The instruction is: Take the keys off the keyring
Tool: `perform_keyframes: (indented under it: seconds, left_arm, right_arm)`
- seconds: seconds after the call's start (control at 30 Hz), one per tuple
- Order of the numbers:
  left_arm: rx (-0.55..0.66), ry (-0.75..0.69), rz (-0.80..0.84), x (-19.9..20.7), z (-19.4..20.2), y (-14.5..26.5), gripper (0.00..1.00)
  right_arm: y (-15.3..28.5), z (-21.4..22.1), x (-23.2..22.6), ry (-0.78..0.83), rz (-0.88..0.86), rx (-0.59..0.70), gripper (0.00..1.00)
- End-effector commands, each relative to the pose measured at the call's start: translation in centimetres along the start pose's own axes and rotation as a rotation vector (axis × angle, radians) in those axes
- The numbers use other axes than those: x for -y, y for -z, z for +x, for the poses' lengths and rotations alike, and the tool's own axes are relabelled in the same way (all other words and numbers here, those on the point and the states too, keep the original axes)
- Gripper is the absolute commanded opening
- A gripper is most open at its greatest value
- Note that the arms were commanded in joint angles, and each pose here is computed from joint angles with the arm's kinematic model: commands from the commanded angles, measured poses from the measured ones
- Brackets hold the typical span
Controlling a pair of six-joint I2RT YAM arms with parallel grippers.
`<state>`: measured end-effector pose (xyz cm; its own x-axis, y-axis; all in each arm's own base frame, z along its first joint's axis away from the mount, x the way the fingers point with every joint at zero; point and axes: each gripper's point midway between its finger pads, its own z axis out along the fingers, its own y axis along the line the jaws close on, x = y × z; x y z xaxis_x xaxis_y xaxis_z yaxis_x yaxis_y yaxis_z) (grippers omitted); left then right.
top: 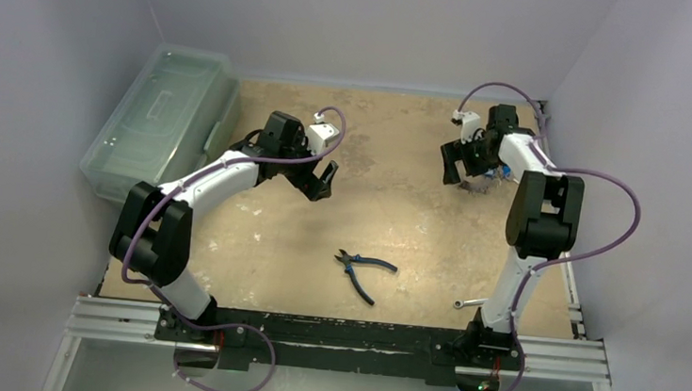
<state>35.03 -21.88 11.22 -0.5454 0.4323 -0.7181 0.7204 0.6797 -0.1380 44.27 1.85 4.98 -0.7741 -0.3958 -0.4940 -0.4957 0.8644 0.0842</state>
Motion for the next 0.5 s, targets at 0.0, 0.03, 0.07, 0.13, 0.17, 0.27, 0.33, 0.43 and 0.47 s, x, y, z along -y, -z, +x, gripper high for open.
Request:
perform_keyframes:
  seconds: [0.0, 0.03, 0.07, 0.13, 0.17, 0.27, 0.33, 0.43, 0.47]
  left_arm:
    - [0.076, -0.039, 0.013, 0.6, -2.7, 1.3, 0.99]
    - [0.079, -0.040, 0.012, 0.5, -2.6, 1.3, 0.99]
    - [0.078, -0.038, 0.010, 0.5, -2.4, 1.2, 0.99]
    - [0.072, -0.033, 0.011, 0.5, -2.1, 0.9, 0.99]
    - [0.065, -0.031, 0.012, 0.4, -2.0, 0.7, 0.99]
    - [0.058, -0.030, 0.004, 0.2, -1.9, 0.5, 0.99]
    - [0.060, -0.030, 0.003, 0.2, -2.0, 0.6, 0.99]
    - [0.064, -0.030, -0.003, 0.1, -2.0, 0.8, 0.99]
    - [0.071, -0.028, -0.005, 0.0, -2.1, 0.9, 0.99]
  right_arm:
    - [0.1, -1.7, 2.1, 0.029, 0.084, 0.019, 0.99]
    - [-0.3, -1.3, 1.8, 0.023, 0.071, 0.007, 0.99]
    - [-0.6, -1.0, 1.5, 0.017, 0.054, -0.002, 0.99]
    - [-1.3, -0.3, 0.8, 0.015, 0.028, -0.015, 0.99]
    - [-1.6, 0.0, 0.4, 0.018, 0.022, -0.020, 0.99]
    - [-2.5, 1.1, -1.3, 0.021, -0.022, -0.039, 0.99]
    - [-3.1, 1.7, -3.2, 0.027, -0.067, -0.054, 0.99]
    - [-4.1, 2.4, -7.6, 0.073, -0.152, -0.092, 0.99]
    - [-4.2, 2.4, -9.2, 0.081, -0.183, -0.093, 0.99]
